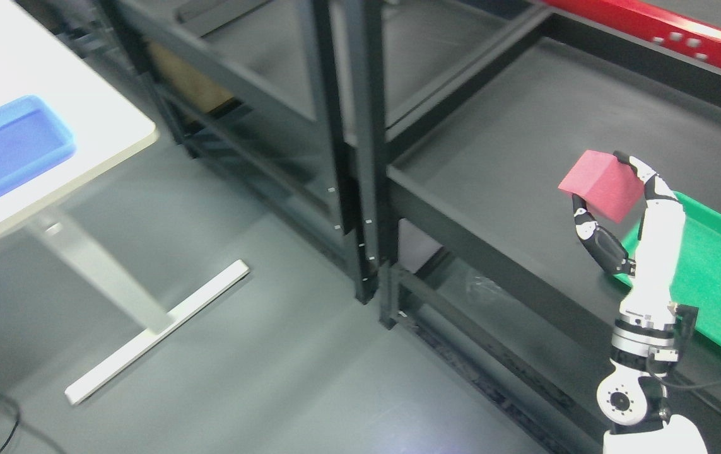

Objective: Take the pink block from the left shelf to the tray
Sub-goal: 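Raise the held pink block away from the green tray, then turn and drive toward the white table holding the block in the right hand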

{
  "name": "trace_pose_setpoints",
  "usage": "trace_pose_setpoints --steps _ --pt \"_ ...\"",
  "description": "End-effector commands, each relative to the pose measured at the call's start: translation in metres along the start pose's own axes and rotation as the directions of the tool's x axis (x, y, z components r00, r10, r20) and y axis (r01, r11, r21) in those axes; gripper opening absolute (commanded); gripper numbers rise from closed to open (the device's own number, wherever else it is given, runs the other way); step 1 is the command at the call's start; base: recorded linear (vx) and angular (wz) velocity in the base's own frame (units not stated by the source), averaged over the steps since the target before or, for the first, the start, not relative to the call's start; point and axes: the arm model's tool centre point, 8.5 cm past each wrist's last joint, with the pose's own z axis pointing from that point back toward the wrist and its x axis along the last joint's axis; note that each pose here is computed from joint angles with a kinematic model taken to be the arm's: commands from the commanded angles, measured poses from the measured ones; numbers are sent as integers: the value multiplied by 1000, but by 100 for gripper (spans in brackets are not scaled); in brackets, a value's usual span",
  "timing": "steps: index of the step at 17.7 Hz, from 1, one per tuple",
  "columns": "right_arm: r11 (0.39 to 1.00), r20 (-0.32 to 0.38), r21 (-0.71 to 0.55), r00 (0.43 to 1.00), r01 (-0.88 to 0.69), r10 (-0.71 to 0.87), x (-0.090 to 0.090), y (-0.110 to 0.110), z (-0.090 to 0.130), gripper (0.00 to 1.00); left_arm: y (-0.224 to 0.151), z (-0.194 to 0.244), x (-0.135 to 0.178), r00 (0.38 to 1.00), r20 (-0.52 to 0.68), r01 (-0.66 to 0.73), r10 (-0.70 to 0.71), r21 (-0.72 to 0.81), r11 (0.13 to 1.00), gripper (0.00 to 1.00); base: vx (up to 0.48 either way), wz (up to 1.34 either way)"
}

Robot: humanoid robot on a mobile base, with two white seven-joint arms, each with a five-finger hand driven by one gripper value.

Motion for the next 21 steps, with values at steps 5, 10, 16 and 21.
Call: trace_pose_setpoints --steps 5,10,16,21 --pt "1000 17 -6 1000 -3 3 1 -6 -3 8 10 2 -7 1000 -2 2 -2 15 1000 100 -122 701" --pt "1000 20 -5 1000 0 0 2 -6 -2 9 10 2 -7 1000 -2 2 -2 15 1000 100 -82 610" --pt "1000 22 10 1000 18 -18 6 -1 2 9 10 2 -7 1000 -2 2 -2 15 1000 100 -21 471" --pt "999 19 22 1000 23 -23 7 2 6 9 10 2 -7 1000 -2 2 -2 15 1000 100 19 442"
